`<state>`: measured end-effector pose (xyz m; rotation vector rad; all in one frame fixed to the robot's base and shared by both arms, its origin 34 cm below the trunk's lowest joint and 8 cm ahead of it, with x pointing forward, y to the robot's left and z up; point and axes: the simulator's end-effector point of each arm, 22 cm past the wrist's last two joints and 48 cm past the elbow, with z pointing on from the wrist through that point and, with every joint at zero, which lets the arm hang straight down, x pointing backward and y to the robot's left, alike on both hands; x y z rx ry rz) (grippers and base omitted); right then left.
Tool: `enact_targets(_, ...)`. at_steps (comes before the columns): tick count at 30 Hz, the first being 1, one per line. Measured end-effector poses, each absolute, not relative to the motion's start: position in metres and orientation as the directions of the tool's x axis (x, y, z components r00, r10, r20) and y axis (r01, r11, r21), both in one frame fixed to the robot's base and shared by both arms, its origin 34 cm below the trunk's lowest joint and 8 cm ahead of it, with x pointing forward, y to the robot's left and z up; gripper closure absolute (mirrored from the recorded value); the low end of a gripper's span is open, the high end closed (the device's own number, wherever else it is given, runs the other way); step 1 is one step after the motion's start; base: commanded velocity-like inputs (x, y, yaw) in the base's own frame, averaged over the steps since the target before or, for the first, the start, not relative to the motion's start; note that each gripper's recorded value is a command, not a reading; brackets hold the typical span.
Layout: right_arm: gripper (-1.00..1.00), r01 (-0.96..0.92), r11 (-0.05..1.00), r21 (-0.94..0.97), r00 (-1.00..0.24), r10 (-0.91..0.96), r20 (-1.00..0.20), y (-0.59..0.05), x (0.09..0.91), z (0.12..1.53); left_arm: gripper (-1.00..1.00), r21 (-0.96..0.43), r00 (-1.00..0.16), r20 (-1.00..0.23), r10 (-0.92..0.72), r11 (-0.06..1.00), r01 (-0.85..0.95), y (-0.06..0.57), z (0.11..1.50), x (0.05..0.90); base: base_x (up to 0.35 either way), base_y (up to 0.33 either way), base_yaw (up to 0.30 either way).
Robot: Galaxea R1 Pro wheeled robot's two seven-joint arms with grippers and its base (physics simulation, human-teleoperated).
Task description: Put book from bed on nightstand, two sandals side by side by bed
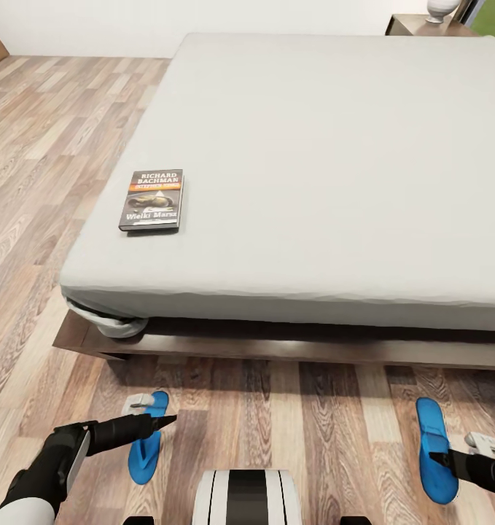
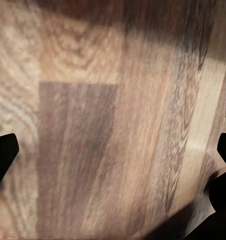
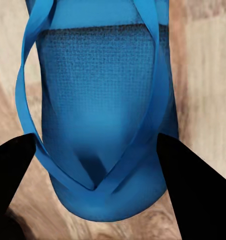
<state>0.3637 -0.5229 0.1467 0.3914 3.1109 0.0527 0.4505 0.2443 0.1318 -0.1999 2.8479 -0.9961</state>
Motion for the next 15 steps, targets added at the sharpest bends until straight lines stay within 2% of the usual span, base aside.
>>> enact_targets(15, 1.0, 0.24, 0.97, 0.034, -0.971, 0.24, -0.011, -0.5228, 0.365, 0.1458, -1.0, -0.624, -0.983, -0.068, -0.17, 0.776, -0.091, 0.2468, 0.1316, 0.4507, 0.0, 0.305, 0.0)
